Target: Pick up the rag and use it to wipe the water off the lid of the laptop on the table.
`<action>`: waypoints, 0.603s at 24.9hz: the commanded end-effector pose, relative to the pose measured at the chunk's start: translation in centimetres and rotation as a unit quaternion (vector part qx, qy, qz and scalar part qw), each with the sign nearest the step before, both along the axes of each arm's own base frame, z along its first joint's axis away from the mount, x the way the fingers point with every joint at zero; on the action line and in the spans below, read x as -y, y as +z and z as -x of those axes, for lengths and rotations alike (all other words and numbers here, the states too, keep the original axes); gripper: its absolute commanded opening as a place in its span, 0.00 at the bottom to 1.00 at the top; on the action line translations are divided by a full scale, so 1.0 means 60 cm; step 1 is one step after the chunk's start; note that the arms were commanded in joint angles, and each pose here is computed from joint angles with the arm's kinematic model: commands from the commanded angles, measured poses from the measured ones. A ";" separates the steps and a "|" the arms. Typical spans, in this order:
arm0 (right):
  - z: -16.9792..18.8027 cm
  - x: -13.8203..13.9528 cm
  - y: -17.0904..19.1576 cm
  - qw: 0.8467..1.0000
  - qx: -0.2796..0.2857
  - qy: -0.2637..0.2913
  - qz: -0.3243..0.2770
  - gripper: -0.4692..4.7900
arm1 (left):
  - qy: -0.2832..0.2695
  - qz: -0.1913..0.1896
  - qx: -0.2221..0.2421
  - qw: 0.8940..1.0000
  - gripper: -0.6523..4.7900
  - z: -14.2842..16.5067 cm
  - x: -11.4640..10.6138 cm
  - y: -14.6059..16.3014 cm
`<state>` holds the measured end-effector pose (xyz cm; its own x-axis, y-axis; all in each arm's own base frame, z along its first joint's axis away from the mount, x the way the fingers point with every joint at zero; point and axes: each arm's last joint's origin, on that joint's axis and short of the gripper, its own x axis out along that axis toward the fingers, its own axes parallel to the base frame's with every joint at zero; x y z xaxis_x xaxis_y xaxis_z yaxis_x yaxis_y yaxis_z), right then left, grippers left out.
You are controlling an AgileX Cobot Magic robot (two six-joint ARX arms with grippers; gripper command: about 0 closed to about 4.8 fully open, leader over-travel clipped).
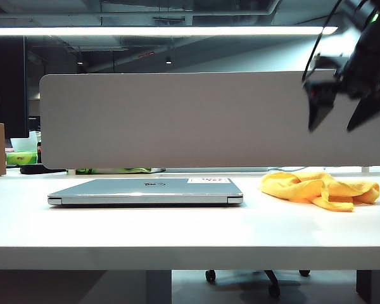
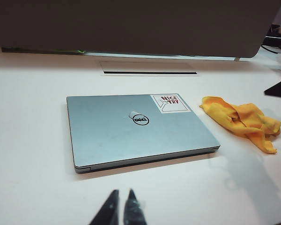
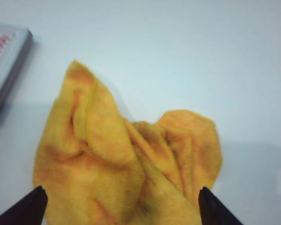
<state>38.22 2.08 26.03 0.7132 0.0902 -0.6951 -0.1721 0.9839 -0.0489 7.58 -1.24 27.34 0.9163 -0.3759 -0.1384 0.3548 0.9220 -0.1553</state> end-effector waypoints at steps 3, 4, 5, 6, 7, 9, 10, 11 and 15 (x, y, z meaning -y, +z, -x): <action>-0.033 -0.003 -0.053 1.000 -0.011 0.014 0.022 0.93 | 0.000 0.000 0.009 1.000 0.15 0.000 0.000 0.005; -0.039 -0.003 -0.065 0.999 -0.014 0.010 0.027 0.93 | 0.000 0.000 0.009 1.000 0.15 0.001 0.000 0.005; -0.044 -0.002 -0.075 0.999 -0.016 0.005 0.032 0.93 | 0.000 0.000 0.009 1.000 0.15 0.001 0.000 0.005; -0.048 -0.002 -0.084 0.999 -0.019 0.004 0.033 0.93 | -0.002 0.000 0.009 1.000 0.15 0.001 0.000 0.005; -0.053 -0.002 -0.095 0.999 -0.023 0.005 0.036 0.93 | -0.002 0.000 0.009 1.000 0.15 0.001 0.000 0.005; -0.060 -0.002 -0.119 0.999 -0.036 0.008 0.037 0.93 | -0.002 0.000 0.009 1.000 0.15 0.001 0.000 0.005; -0.063 -0.003 -0.137 0.998 -0.051 0.012 0.033 0.91 | -0.002 0.000 0.009 1.000 0.15 0.001 0.000 0.005; -0.063 -0.004 -0.144 0.998 -0.058 0.013 0.033 0.86 | -0.002 0.000 0.009 1.000 0.15 0.001 0.000 0.005; -0.061 -0.009 -0.160 0.996 -0.083 0.017 0.035 0.37 | -0.002 0.000 0.009 1.000 0.15 0.001 0.000 0.005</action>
<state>41.97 2.32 16.31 0.5922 0.0663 -0.8031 -0.2117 0.9744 -0.0757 7.58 -1.23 27.34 0.9164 -0.3755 -0.1384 0.3544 0.9221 -0.1553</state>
